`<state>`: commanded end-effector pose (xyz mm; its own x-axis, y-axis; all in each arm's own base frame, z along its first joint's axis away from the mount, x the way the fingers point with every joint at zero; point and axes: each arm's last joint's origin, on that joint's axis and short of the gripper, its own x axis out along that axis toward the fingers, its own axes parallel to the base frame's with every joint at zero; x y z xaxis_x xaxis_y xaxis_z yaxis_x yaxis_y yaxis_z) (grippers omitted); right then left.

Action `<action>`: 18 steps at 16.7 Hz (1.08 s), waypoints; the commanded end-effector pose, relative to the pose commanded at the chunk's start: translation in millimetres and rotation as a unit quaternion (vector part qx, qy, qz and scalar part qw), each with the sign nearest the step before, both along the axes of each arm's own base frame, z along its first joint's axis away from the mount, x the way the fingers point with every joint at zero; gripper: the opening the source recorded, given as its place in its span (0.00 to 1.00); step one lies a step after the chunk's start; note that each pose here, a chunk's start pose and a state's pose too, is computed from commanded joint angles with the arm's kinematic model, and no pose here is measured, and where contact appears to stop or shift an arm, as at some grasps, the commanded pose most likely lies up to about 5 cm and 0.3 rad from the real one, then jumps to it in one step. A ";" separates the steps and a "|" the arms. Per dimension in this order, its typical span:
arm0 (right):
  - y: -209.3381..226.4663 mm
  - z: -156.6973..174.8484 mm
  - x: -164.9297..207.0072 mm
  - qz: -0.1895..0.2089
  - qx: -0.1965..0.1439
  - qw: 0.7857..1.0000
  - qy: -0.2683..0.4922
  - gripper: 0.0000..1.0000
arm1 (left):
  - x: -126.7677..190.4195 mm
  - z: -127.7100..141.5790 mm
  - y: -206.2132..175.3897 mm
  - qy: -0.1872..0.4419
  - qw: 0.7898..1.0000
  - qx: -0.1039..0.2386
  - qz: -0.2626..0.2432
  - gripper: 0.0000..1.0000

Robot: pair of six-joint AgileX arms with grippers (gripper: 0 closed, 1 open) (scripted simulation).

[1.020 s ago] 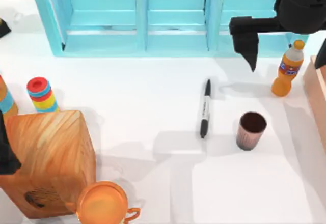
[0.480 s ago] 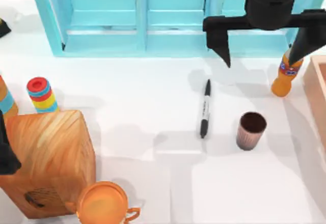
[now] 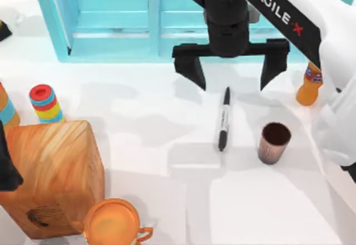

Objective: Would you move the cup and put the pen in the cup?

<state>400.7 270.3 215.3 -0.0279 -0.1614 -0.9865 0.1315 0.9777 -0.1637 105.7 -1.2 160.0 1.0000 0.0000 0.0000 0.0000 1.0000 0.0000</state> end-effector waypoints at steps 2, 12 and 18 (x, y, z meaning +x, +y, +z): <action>9.9 -19.5 3.6 -0.009 -0.006 1.000 0.001 1.00 | 0.0 0.0 0.0 0.000 1.000 0.000 0.000 1.00; 20.9 -46.4 12.2 -0.016 0.007 1.000 -0.018 1.00 | 0.0 0.0 0.0 0.000 1.000 0.000 0.000 1.00; 20.6 -70.0 15.7 -0.016 -0.014 1.000 0.005 1.00 | 0.0 0.0 0.0 0.000 1.000 0.000 0.000 1.00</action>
